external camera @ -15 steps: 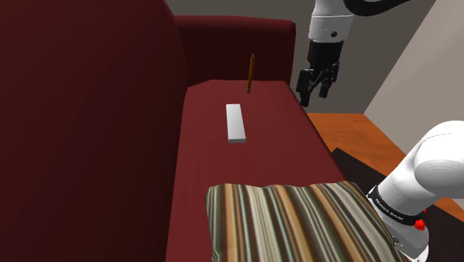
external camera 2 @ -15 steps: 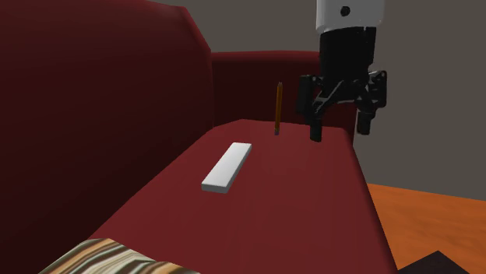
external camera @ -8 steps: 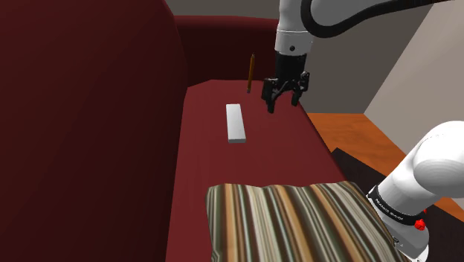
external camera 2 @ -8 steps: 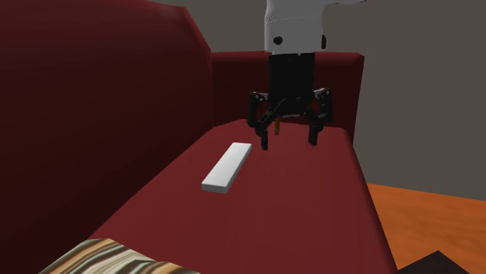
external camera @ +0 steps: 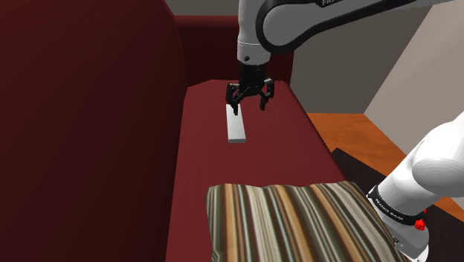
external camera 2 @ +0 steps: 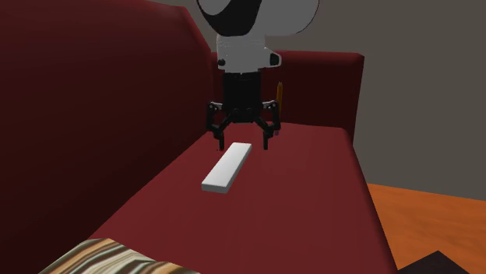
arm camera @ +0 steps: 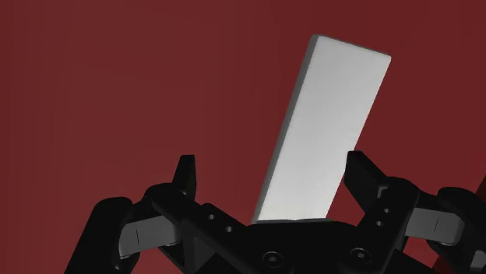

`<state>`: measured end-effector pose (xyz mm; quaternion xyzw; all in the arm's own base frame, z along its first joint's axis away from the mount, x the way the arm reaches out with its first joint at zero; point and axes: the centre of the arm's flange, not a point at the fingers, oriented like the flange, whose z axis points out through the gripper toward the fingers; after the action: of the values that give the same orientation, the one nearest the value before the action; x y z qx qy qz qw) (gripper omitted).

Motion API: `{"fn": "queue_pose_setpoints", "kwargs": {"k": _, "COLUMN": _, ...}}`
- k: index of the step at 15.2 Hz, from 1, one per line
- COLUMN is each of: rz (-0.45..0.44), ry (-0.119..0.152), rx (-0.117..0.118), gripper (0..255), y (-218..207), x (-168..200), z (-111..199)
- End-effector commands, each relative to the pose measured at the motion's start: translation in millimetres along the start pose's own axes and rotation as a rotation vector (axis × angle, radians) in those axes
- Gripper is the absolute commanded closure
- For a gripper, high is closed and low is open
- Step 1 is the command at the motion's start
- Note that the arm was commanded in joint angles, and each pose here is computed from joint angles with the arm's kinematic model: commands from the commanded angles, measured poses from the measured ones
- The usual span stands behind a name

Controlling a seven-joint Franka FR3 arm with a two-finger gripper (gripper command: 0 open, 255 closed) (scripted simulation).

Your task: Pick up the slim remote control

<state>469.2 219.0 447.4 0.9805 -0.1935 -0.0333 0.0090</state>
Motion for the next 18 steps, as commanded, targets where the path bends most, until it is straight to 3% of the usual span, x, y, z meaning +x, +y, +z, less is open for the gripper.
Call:
{"fn": "queue_pose_setpoints", "kwargs": {"k": 1, "rz": 0.045, "ry": 0.014, "rx": 0.003, "gripper": 0, "y": -19, "x": 13, "z": 7}}
{"fn": "queue_pose_setpoints", "kwargs": {"k": 3, "rz": 0.08, "ry": 0.025, "rx": 0.004, "gripper": 0, "y": -34, "x": 25, "z": 13}}
{"fn": "queue_pose_setpoints", "kwargs": {"k": 12, "rz": 0.08, "ry": 0.025, "rx": 0.004, "gripper": 0, "y": -36, "x": 28, "z": 53}}
{"fn": "queue_pose_setpoints", "kwargs": {"k": 13, "rz": 0.079, "ry": 0.025, "rx": 0.004, "gripper": 255, "y": -36, "x": 27, "z": 53}}
{"fn": "queue_pose_setpoints", "kwargs": {"k": 18, "rz": 0.08, "ry": 0.025, "rx": 0.004, "gripper": 255, "y": -35, "x": 27, "z": 53}}
